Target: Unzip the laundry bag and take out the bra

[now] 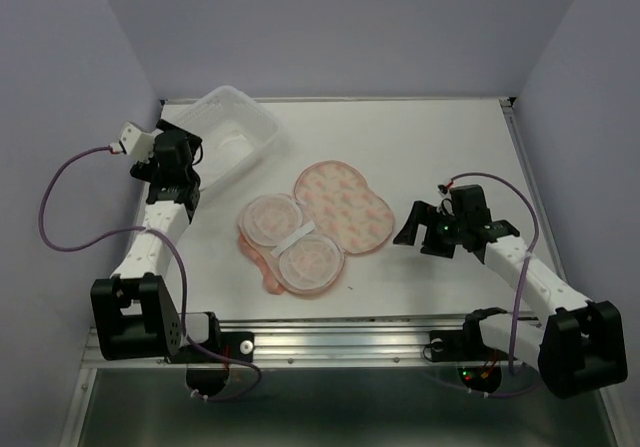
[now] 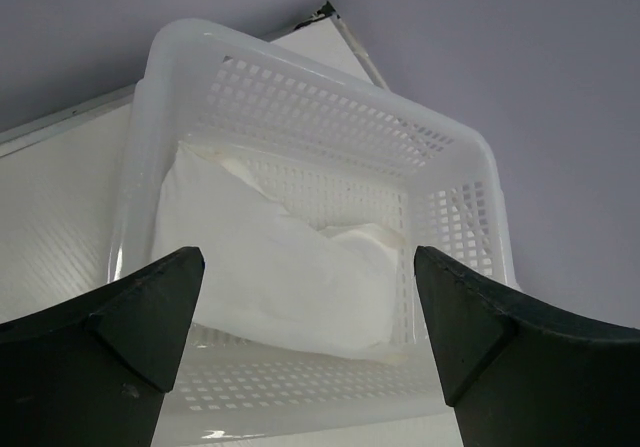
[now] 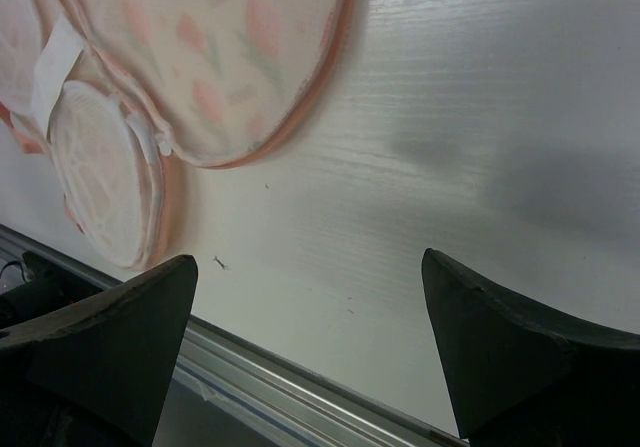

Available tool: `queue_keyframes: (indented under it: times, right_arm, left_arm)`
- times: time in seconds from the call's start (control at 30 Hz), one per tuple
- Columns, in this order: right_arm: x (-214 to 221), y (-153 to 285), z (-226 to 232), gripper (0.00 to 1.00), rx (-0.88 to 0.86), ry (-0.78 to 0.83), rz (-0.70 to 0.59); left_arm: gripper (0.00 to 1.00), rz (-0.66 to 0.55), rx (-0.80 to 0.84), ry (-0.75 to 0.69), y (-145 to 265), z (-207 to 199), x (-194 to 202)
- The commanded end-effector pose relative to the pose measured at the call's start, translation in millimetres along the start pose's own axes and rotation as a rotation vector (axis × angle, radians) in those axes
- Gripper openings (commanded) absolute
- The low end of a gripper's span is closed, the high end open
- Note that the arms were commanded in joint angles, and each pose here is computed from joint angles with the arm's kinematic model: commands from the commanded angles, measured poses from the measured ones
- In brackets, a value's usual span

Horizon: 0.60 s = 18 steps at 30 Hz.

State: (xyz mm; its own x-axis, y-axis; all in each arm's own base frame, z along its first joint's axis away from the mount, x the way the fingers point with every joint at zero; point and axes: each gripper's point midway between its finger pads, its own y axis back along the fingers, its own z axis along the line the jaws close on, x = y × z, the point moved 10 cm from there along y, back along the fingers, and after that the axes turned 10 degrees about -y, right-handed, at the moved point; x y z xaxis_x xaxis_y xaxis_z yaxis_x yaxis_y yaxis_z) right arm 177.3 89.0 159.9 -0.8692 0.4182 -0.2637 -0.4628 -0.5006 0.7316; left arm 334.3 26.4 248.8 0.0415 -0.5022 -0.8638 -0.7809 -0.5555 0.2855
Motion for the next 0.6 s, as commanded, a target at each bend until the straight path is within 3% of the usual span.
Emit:
queue_keyframes:
  times: [0.0,0.2,0.27,0.33,0.43,0.57]
  right_arm:
    - [-29.5,-1.2,22.3,0.99,-0.03,0.039,-0.078]
    - [-64.2,-32.4,35.4,0.88,-0.025,0.014,-0.072]
    - [-79.1,-41.2,44.2,0.83,-0.052,0.032,-0.083]
    - [-86.3,-59.8,39.4,0.72,-0.022,0.023,-0.054]
    - [-98.8,-81.2,35.0,0.67,0.017,0.034,-0.041]
    - [-107.3,-99.7,29.2,0.61,0.039,0.056,-0.042]
  left_arm:
    - [0.99,-0.028,0.064,-0.084,29.5,-3.4,-35.8]
    - [0.99,0.047,0.226,-0.208,70.3,2.9,-49.1]
    - [0.99,0.127,0.26,-0.262,81.3,11.0,-40.6]
    - [0.99,0.159,0.308,-0.299,93.9,19.3,-36.0]
    - [0.99,0.241,0.333,-0.357,111.7,37.6,-23.1]
    - [0.99,0.262,0.352,-0.382,128.1,53.3,-16.8]
